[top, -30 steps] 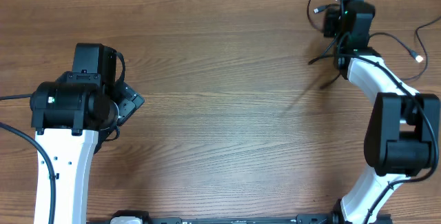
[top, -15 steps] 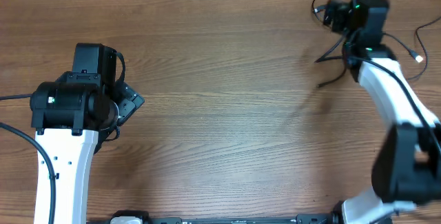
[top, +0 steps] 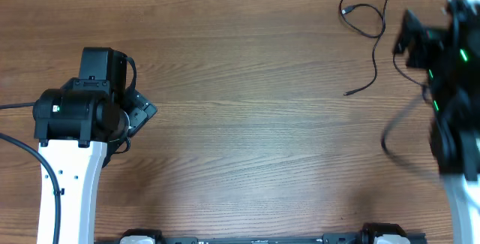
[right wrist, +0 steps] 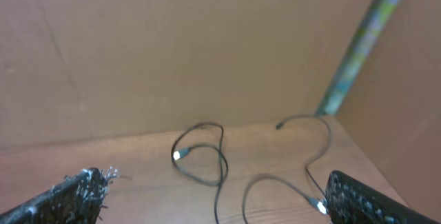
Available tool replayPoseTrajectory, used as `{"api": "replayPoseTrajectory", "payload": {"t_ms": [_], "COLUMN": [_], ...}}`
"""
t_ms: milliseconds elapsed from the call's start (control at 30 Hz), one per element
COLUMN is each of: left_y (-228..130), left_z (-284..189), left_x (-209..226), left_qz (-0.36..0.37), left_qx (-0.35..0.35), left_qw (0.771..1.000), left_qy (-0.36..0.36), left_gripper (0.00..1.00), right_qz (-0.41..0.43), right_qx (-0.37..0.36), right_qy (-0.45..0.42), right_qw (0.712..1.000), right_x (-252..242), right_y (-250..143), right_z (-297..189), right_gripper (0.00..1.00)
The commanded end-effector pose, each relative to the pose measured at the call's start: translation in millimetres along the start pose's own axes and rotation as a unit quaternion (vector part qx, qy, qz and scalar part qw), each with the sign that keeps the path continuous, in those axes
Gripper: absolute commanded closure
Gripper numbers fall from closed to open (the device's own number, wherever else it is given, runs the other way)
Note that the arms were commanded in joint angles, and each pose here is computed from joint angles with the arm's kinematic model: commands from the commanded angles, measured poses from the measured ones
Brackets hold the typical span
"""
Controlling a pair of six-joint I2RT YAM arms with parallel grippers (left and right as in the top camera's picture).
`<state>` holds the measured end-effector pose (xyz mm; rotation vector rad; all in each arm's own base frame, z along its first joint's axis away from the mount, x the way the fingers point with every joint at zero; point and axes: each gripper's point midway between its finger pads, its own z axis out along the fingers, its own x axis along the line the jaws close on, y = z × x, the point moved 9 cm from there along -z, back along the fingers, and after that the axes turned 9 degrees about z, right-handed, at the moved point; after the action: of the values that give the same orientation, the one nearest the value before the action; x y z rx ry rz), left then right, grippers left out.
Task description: Untangle cables
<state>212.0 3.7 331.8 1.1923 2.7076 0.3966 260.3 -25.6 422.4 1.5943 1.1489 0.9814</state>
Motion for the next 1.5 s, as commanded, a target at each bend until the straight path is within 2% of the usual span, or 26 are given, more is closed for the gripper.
{"api": "replayPoseTrajectory", "payload": {"t_ms": [0,133,300,600,800,1467], "left_y": [3,3,3,3,3,3], "left_z": [-2,-2,-2,-2,-2,-2], "left_x": [1,1,1,1,1,1], "left_qz": [0.006,0.006,0.006,0.006,0.006,0.006], "left_qx": [-0.009,-0.009,-0.010,-0.010,-0.009,-0.010], "left_qw": [1.000,1.000,1.000,1.000,1.000,1.000], "left_qy": [0.004,0.004,0.004,0.004,0.004,0.004], "left_gripper": [0.00,0.00,0.01,0.01,0.00,0.00], "right_qz": [0.010,0.010,0.001,-0.032,-0.046,-0.048], "right_qx": [-0.041,-0.044,0.006,0.180,0.251,0.261], "right_qy": [0.002,0.003,-0.005,-0.030,-0.041,-0.042], "right_qw": [0.999,0.999,1.000,0.983,0.966,0.963], "right_x": [-10,-22,-35,-46,-51,-51], "right_y": [10,-3,-37,-93,-113,-116], "right_z": [-61,-117,-158,-174,-183,-185], "right_gripper": [0.00,0.00,0.00,0.00,0.00,0.00]}}
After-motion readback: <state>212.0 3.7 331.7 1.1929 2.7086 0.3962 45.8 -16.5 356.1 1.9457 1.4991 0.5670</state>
